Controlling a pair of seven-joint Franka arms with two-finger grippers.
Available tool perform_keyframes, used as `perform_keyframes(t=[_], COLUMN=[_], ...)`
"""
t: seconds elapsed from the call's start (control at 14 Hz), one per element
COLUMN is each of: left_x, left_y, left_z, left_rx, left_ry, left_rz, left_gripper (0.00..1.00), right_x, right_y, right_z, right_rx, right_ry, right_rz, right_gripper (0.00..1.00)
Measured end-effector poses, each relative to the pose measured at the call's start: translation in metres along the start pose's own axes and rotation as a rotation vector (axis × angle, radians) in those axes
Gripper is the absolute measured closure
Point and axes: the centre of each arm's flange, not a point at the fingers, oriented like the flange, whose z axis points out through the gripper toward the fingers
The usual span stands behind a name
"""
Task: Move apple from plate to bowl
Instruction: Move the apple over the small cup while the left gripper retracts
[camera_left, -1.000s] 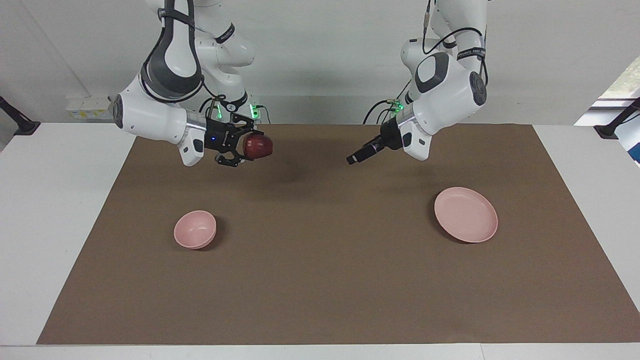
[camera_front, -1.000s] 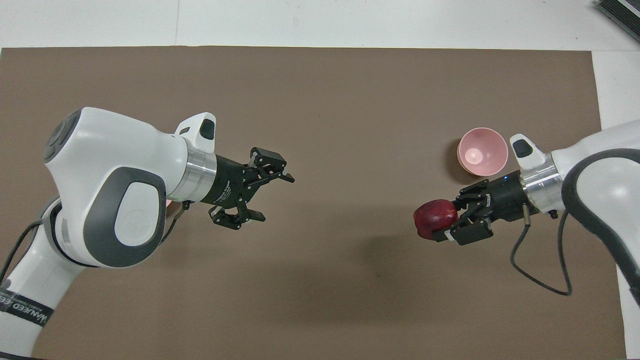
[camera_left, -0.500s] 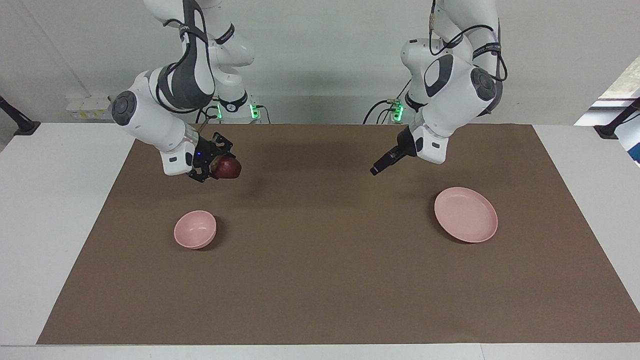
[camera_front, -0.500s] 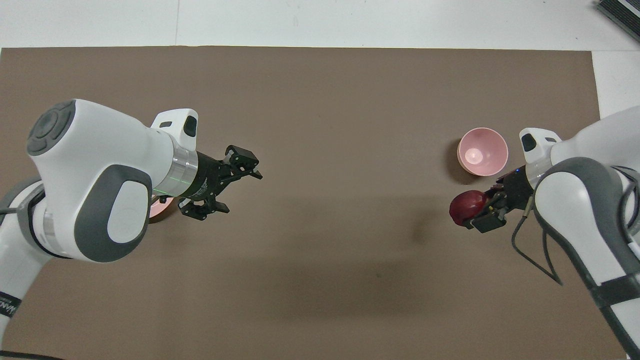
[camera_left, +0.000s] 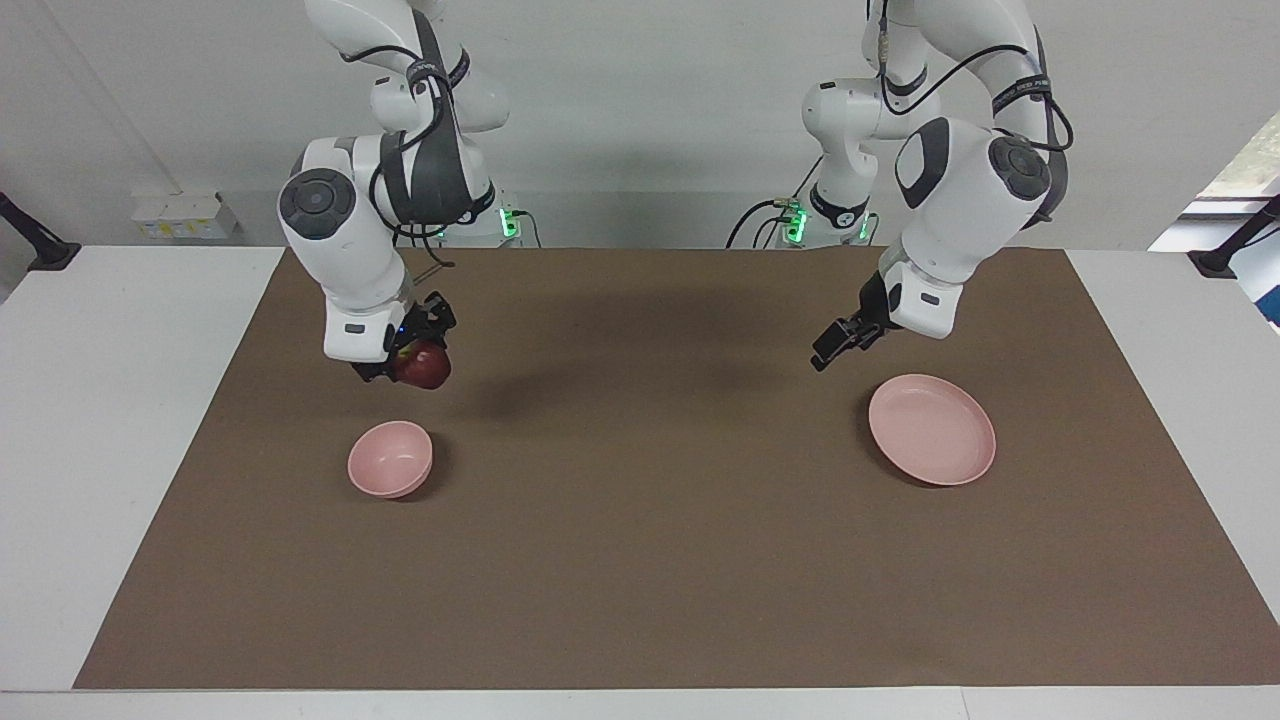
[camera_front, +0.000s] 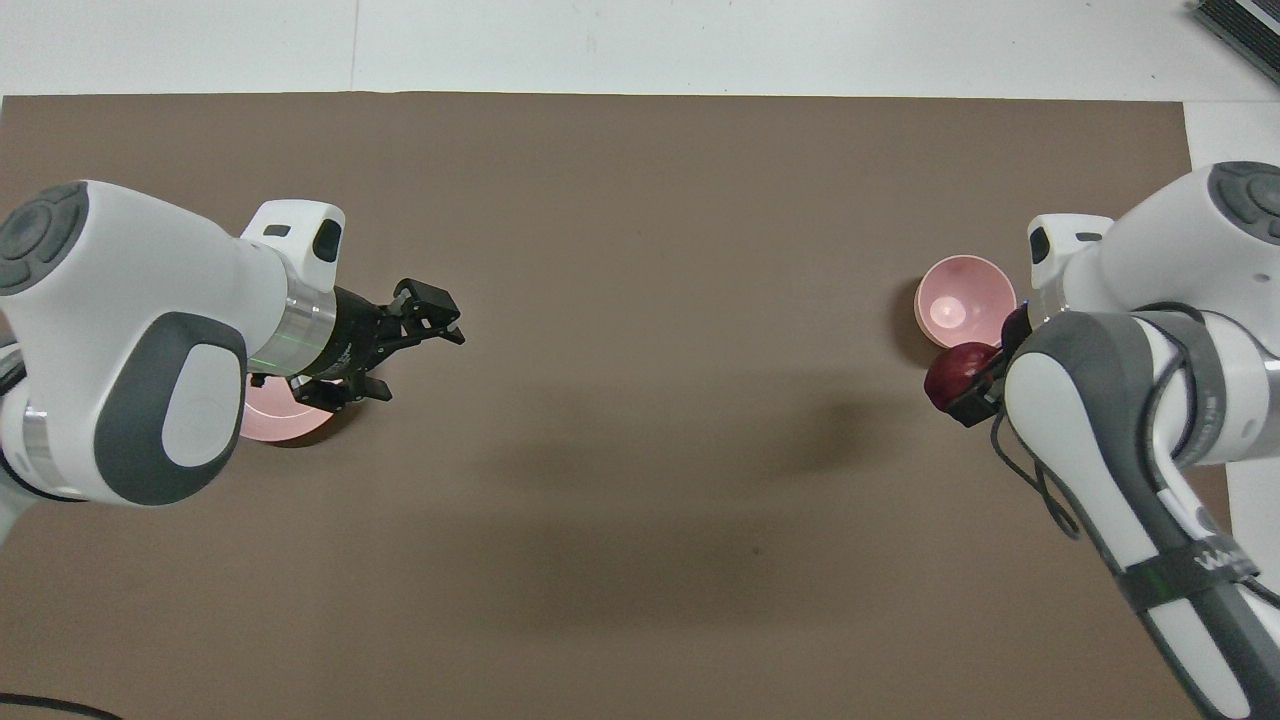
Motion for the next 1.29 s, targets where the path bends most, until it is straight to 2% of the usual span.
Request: perform_keyframes(t=[0.14,0.29,0.5,0.71,0.93,1.14,1.29], left_x=[0.010,0.023,0.043,0.050,0.050,0.052,0.052], left_y=[-0.011,-0.028,-0.056,-0.072,-0.079,-0.082,-0.084], left_z=[-0.004,-0.013,-0.041,-0.069,-0.104,-0.111,-0.111], left_rx=[0.043,0.077,0.111,0.169,0.180,0.178,0.178], left_ry=[0.032,0.035,0.027,0.010,0.002,0.008,0.008], left_rz=[0.078,0.173,0.311,0.429,0.443,0.435,0.435], left_gripper=[0.00,0.00,0.00,0.00,0.00,0.00,0.00], right_x=[0.003,0.002,0.000,0.013,0.030,0.040,0.041], right_y=[0.014,0.031,0.045,0.050,0.055,0.056,0.056], right_z=[0.002,0.003,0.013,0.034,0.072,0.097,0.098], right_rx=[-0.070,-0.110,-0.173,-0.203,-0.211,-0.218,-0.226], right_ry=[0.021,0.052,0.022,0.029,0.027,0.011,0.007], right_rz=[0.066,0.133,0.156,0.155,0.129,0.117,0.111], right_gripper=[0.17,0.17,0.17,0.17,0.17,0.17,0.17])
